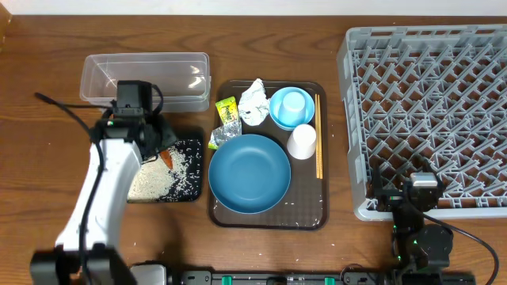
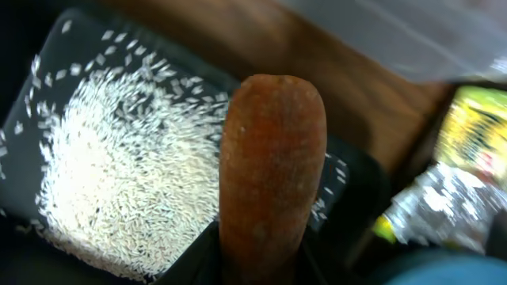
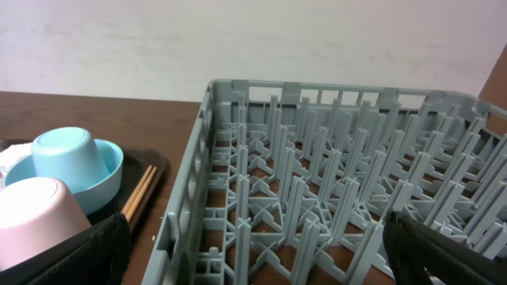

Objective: Sort waste into correct bins and load items into the dishwasher rack
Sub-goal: 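Carry the carrot left and drop it onto the black tray, then move the left gripper back over the brown tray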

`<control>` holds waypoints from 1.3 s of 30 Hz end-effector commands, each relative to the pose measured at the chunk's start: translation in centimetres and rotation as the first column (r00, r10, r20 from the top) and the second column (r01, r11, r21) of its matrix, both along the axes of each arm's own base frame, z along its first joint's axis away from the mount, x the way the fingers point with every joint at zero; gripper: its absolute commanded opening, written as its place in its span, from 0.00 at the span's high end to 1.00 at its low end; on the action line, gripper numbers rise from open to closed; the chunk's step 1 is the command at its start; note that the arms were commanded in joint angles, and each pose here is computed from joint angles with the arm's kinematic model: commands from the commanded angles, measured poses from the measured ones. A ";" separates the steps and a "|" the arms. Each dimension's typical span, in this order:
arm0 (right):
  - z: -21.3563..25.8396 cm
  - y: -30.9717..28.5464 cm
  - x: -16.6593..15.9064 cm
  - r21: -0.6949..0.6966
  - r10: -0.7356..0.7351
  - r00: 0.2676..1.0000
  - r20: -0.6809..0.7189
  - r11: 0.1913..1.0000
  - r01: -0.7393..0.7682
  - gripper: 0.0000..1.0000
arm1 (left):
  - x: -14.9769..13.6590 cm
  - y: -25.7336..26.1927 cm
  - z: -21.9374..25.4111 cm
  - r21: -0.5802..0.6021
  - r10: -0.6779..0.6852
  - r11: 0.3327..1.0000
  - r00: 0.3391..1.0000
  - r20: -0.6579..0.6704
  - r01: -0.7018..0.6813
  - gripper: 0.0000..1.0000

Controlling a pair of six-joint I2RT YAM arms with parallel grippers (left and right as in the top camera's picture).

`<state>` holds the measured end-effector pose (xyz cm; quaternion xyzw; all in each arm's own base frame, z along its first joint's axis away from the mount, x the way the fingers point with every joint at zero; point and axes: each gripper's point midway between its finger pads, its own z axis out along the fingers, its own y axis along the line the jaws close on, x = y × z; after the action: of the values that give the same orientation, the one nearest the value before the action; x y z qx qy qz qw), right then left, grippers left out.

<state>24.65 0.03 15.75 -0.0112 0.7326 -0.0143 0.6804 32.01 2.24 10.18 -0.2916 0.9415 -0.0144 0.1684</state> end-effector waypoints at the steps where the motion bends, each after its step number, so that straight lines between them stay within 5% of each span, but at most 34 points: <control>1: -0.1 -0.4 0.0 -0.008 -0.017 1.000 -0.001 1.000 0.017 0.01 | -0.6 1.0 -2.1 -0.036 0.166 0.985 0.984 -0.066 -0.168 0.72; 15: -0.1 -0.4 0.0 -0.008 -0.017 1.000 -0.001 1.000 0.017 0.01 | -1.7 1.9 -4.1 -0.030 0.248 0.966 0.956 -0.155 -0.256 0.70; 17: -0.1 -0.4 0.0 -0.008 -0.017 1.000 -0.001 1.000 0.017 0.01 | -1.8 1.9 -4.1 -0.027 0.249 0.966 0.955 -0.159 -0.256 0.56; 30: -0.1 -0.4 0.0 -0.008 -0.017 1.000 -0.001 1.000 0.017 0.01 | -2.2 1.7 -3.5 -0.033 0.210 0.975 0.963 -0.167 -0.219 0.56; 39: -0.1 -0.4 0.0 -0.008 -0.017 1.000 -0.001 1.000 0.017 0.01 | -1.7 -3.0 5.3 -0.261 0.043 0.965 0.995 0.090 -0.018 0.56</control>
<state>24.65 0.03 15.74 -0.0112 0.7328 -0.0143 0.6803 29.47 1.41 10.65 -0.3639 0.9213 -0.0725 0.1161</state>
